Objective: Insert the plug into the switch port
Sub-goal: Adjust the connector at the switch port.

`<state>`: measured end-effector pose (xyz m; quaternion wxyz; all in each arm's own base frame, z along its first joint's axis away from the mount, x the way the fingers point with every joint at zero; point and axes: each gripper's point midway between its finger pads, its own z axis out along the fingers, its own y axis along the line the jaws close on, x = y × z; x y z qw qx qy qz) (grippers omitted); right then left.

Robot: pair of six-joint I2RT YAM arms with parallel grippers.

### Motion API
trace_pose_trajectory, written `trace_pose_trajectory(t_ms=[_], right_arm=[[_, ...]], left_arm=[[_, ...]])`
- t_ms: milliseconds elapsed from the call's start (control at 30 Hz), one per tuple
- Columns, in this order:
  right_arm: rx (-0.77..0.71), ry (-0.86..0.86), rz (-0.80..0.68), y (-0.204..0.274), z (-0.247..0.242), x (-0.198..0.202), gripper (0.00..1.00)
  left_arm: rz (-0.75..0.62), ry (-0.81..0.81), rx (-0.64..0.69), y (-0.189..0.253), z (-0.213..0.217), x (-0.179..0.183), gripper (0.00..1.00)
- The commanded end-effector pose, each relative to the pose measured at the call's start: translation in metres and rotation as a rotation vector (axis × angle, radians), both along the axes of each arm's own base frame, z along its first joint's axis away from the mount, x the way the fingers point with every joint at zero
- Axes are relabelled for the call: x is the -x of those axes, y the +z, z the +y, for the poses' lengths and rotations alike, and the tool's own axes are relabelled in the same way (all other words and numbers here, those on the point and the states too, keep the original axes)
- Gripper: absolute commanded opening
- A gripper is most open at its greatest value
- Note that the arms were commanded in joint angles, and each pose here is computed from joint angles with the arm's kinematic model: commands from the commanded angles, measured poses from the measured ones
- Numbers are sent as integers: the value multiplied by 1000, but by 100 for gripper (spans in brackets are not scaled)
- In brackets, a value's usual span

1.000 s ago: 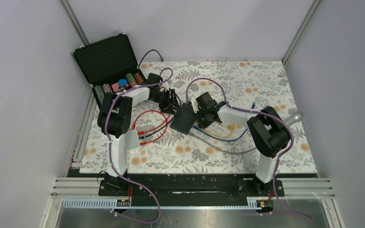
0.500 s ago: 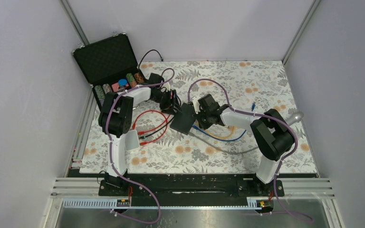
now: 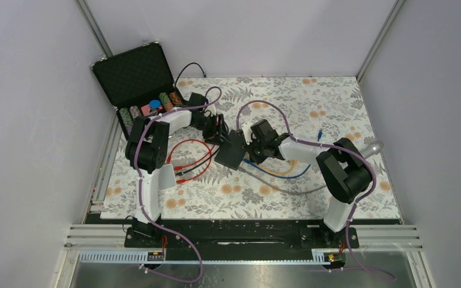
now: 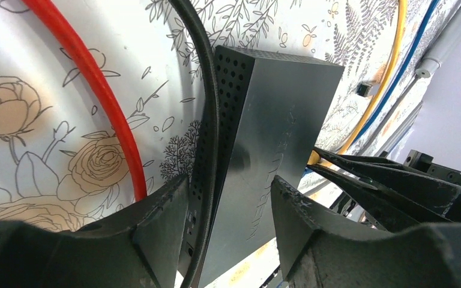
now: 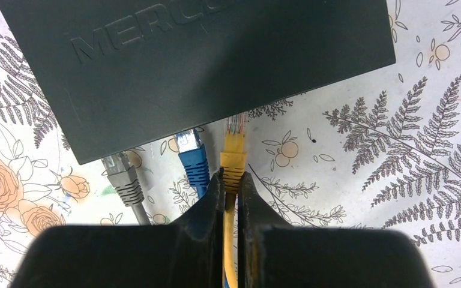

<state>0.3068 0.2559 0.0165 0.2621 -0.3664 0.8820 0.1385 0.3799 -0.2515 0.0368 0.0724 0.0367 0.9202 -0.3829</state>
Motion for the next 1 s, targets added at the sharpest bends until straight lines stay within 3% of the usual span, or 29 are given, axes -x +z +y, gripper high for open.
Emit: trace_pose_trajectory(t_ms=[0, 267, 467, 767, 967], right_arm=[[-93, 56, -52, 13, 19, -5, 0], [-237, 104, -116, 20, 43, -10, 0], [-197, 126, -132, 23, 37, -10, 0], [-120, 269, -21, 23, 24, 22, 0], [-109, 152, -50, 19, 20, 6, 0]], left_arm=[[-20, -34, 9, -1, -7, -3, 53], [9, -201, 131, 3, -33, 24, 50], [24, -310, 149, 2, -37, 46, 50], [-41, -380, 206, 18, -36, 54, 51], [-27, -362, 198, 18, -35, 54, 51]])
